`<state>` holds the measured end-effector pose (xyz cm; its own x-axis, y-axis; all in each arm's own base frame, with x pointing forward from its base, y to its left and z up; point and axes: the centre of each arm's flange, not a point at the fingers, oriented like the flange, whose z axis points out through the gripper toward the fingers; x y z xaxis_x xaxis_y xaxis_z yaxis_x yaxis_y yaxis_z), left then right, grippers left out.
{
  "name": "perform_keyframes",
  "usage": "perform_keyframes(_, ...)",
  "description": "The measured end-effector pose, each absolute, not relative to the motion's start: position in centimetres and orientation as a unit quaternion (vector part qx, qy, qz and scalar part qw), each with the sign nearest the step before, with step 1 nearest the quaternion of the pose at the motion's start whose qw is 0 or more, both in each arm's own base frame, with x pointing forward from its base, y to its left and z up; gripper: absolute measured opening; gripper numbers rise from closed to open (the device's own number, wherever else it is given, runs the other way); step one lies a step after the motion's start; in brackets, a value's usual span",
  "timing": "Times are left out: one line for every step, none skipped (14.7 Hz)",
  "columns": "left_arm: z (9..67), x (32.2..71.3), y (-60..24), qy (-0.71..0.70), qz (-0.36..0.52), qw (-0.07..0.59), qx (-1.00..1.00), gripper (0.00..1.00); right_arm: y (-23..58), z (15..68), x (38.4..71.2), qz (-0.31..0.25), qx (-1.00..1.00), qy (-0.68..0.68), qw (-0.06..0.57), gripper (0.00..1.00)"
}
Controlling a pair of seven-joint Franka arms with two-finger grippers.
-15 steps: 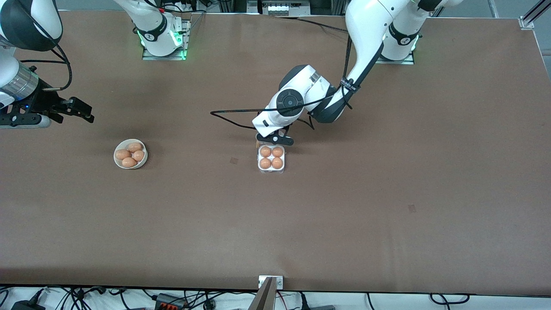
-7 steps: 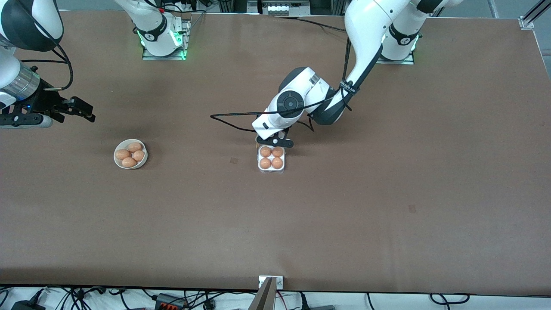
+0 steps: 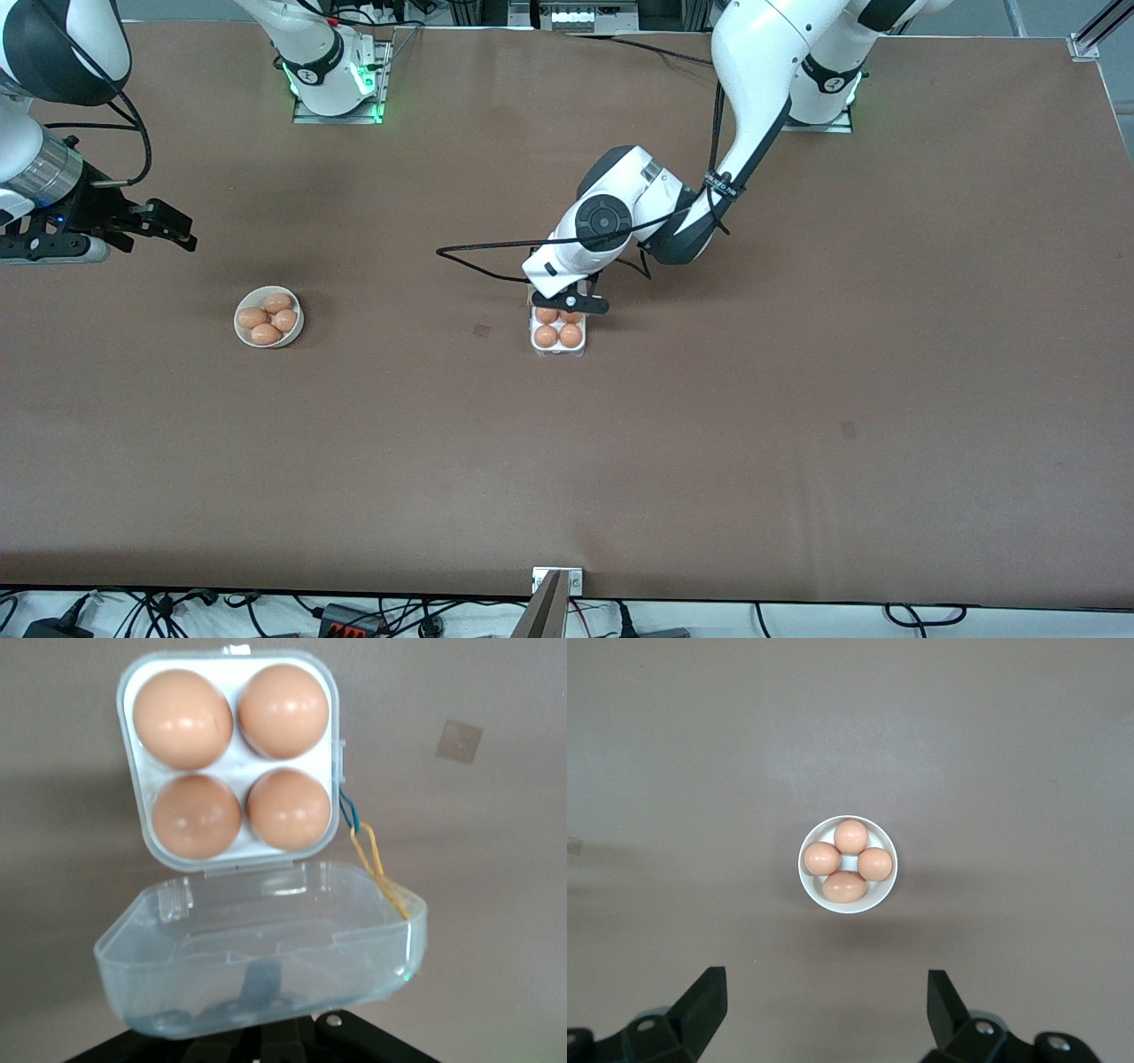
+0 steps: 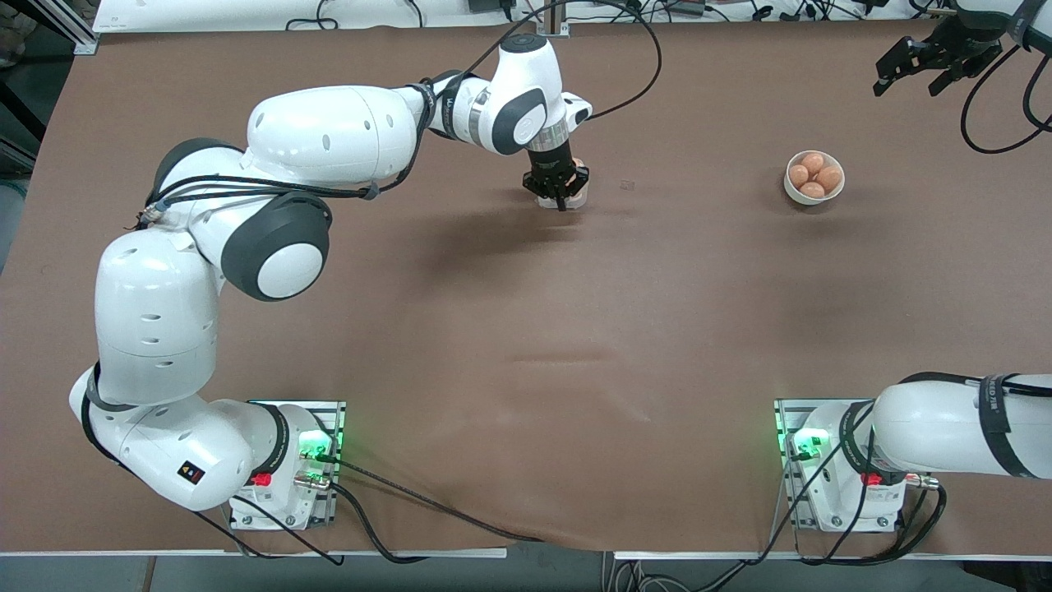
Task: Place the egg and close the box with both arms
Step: 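Swing the carton lid over the eggs with the left gripper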
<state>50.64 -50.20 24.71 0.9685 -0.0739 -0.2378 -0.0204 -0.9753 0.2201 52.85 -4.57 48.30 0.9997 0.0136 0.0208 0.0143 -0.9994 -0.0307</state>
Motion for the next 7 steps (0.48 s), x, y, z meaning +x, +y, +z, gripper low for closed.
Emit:
perform_keyframes(24.6, 51.1, -50.2, -0.023, -0.119, 0.109, 0.987, 0.01, -4.6, 48.3, 52.8, -0.01, -1.0, -0.007, 0.016, 1.0)
perform_keyframes(24.5, 51.5, -50.1, -0.022, -0.117, 0.109, 0.987, 0.01, -4.6, 48.2, 52.8, -0.009, -1.0, -0.007, 0.016, 1.0)
perform_keyframes(24.4, 51.8, -50.2, -0.021, -0.115, 0.11, 0.987, 0.01, -4.6, 48.2, 52.8, -0.009, -1.0, -0.007, 0.016, 1.0)
perform_keyframes(24.4, 52.0, -50.2, -0.021, -0.114, 0.11, 0.987, 0.01, -4.6, 48.2, 52.8, -0.008, -1.0, -0.007, 0.016, 1.0)
perform_keyframes(24.3, 52.1, -50.2, -0.02, -0.113, 0.11, 0.987, 0.01, -4.5, 48.1, 52.8, -0.008, -1.0, -0.007, 0.016, 1.0)
perform_keyframes(24.4, 52.2, -50.1, -0.02, -0.112, 0.11, 0.987, 0.01, -4.6, 48.1, 52.8, -0.008, -1.0, -0.007, 0.016, 1.0)
perform_keyframes(24.5, 52.4, -50.1, -0.019, -0.11, 0.111, 0.988, 0.01, -4.6, 48.1, 52.8, -0.008, -1.0, -0.007, 0.016, 1.0)
